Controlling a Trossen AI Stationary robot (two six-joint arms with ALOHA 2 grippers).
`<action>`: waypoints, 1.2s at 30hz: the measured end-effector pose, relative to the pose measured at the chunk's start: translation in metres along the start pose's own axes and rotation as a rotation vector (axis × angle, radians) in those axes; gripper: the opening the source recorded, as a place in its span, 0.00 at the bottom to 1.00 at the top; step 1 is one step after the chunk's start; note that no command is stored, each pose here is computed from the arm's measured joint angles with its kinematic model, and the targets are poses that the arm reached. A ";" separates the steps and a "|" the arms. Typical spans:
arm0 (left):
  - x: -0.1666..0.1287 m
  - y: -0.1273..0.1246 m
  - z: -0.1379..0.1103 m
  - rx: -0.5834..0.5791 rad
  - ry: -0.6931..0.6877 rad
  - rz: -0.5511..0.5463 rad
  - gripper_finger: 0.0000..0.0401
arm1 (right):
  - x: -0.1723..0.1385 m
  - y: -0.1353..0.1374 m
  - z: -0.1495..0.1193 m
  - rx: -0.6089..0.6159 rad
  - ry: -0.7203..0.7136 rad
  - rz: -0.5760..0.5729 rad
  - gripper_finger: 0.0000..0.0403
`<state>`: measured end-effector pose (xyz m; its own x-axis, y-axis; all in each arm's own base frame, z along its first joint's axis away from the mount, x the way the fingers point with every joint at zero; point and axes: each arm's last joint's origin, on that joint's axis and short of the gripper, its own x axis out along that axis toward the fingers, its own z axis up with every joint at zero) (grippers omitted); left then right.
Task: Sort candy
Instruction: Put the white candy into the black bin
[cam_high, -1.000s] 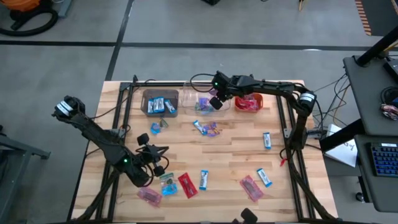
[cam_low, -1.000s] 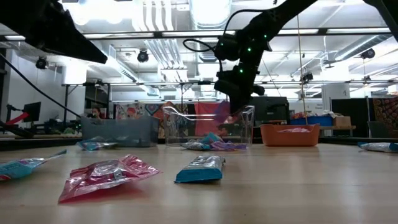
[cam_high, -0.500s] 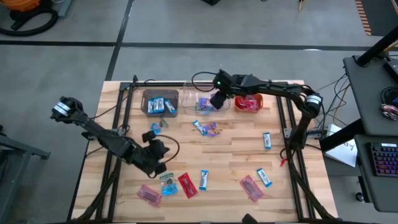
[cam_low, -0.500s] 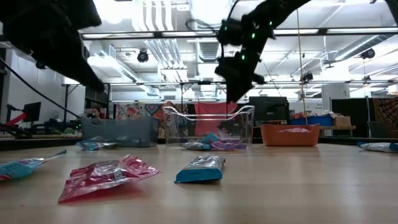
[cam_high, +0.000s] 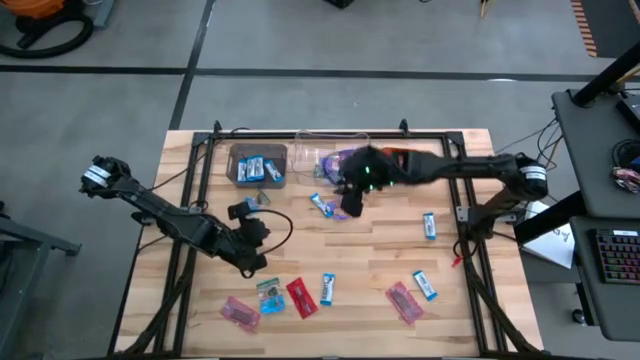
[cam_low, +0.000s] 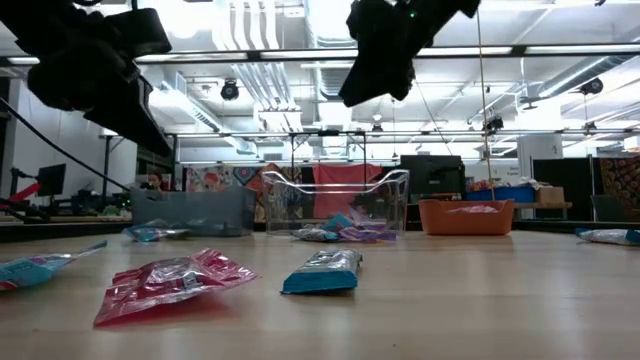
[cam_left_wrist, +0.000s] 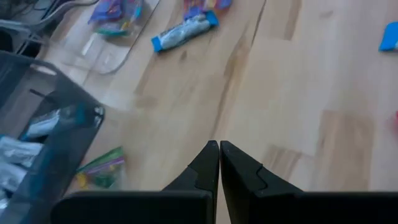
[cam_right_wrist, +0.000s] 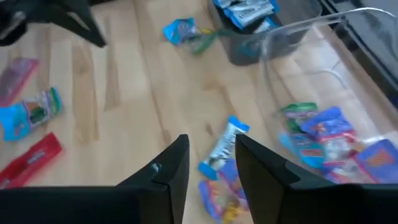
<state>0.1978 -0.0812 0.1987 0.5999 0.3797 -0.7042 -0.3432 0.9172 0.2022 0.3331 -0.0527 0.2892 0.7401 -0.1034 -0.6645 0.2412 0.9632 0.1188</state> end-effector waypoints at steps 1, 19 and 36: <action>-0.001 0.002 -0.001 0.011 0.008 0.003 0.00 | 0.002 0.007 -0.005 0.005 -0.011 -0.011 0.29; -0.072 0.047 0.026 0.109 -0.400 -0.248 0.00 | 0.094 0.059 -0.083 0.052 -0.141 -0.078 0.23; -0.067 0.062 0.017 -0.011 -0.496 0.130 0.00 | 0.147 0.048 -0.114 0.060 -0.168 -0.405 0.31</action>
<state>0.1484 -0.0478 0.2700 0.8217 0.5045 -0.2650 -0.4437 0.8582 0.2581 0.3819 0.0065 0.1134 0.6687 -0.5133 -0.5379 0.5654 0.8209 -0.0806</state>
